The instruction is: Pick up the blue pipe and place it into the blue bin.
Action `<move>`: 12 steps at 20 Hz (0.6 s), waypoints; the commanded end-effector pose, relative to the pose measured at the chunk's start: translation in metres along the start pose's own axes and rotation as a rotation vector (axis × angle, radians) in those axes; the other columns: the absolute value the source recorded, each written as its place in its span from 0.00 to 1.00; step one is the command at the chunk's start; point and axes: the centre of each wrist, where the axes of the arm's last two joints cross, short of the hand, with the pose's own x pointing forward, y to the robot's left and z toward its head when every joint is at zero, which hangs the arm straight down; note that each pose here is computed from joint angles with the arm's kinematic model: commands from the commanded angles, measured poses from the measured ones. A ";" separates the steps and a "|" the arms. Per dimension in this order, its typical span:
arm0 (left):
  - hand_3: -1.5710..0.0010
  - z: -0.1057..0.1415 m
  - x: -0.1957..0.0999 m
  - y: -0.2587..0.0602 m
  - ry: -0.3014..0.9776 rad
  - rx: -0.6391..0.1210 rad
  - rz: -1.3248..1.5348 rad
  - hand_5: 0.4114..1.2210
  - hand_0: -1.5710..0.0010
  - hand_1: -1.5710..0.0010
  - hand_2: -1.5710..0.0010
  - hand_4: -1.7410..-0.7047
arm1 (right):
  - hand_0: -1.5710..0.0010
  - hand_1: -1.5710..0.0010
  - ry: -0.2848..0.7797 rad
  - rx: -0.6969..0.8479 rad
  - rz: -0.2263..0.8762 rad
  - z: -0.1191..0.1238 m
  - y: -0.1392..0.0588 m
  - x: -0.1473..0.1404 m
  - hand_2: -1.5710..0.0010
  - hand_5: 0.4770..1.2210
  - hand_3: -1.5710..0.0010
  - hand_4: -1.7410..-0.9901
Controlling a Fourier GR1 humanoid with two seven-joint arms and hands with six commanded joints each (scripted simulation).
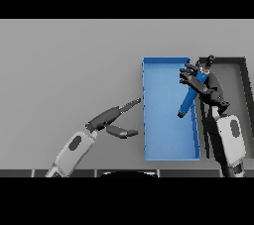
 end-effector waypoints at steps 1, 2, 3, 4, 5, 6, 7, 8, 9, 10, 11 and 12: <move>1.00 -0.002 0.002 -0.001 -0.002 0.003 -0.001 0.06 1.00 1.00 1.00 0.83 | 0.00 0.00 0.046 -0.012 -0.003 0.004 -0.001 -0.010 0.00 0.87 0.00 0.06; 1.00 -0.001 0.002 0.002 0.003 0.009 0.003 0.06 1.00 1.00 1.00 0.83 | 0.00 0.00 0.076 -0.010 0.004 0.005 -0.002 -0.017 0.00 0.87 0.00 0.11; 1.00 -0.001 0.003 0.002 -0.003 0.010 0.005 0.06 1.00 1.00 1.00 0.83 | 0.00 0.00 0.113 -0.008 0.009 0.004 -0.002 -0.028 0.00 0.87 0.00 0.16; 1.00 -0.001 0.004 0.001 0.000 0.006 0.004 0.06 1.00 1.00 1.00 0.83 | 0.00 0.00 0.159 -0.023 0.021 0.003 -0.004 -0.035 0.00 0.86 0.00 0.20; 1.00 0.000 0.003 0.001 0.004 0.004 0.006 0.06 1.00 1.00 1.00 0.83 | 0.00 0.00 0.217 -0.035 0.024 0.001 -0.007 -0.044 0.00 0.85 0.15 0.19; 1.00 -0.002 0.005 0.001 0.012 0.005 0.007 0.05 1.00 1.00 1.00 0.83 | 0.00 0.07 0.268 -0.048 0.020 -0.001 -0.006 -0.051 0.11 0.88 0.29 0.26; 1.00 0.001 0.004 0.002 0.011 0.003 0.006 0.05 1.00 1.00 1.00 0.83 | 0.17 0.26 0.317 -0.051 0.011 -0.001 -0.005 -0.057 0.29 0.90 0.43 0.32; 1.00 0.001 0.004 0.003 0.011 0.005 0.007 0.05 1.00 1.00 1.00 0.83 | 0.33 0.41 0.347 -0.046 0.010 -0.002 -0.005 -0.061 0.43 0.92 0.54 0.38; 1.00 -0.001 0.006 0.003 0.010 0.003 0.000 0.05 1.00 1.00 1.00 0.83 | 0.47 0.52 0.399 -0.068 0.002 -0.005 -0.004 -0.064 0.55 0.94 0.63 0.46; 1.00 0.000 0.006 0.003 0.012 0.007 -0.001 0.05 1.00 1.00 1.00 0.82 | 0.57 0.62 0.433 -0.062 -0.003 -0.005 -0.005 -0.065 0.64 0.91 0.71 0.54; 1.00 0.000 0.005 0.003 0.021 0.008 -0.002 0.05 1.00 1.00 1.00 0.82 | 0.66 0.70 0.454 -0.036 0.032 -0.006 -0.003 -0.066 0.71 0.89 0.77 0.61; 1.00 0.000 0.006 0.003 0.023 0.008 -0.001 0.05 1.00 1.00 1.00 0.82 | 0.73 0.76 0.474 -0.022 0.060 -0.005 -0.001 -0.067 0.77 0.81 0.81 0.66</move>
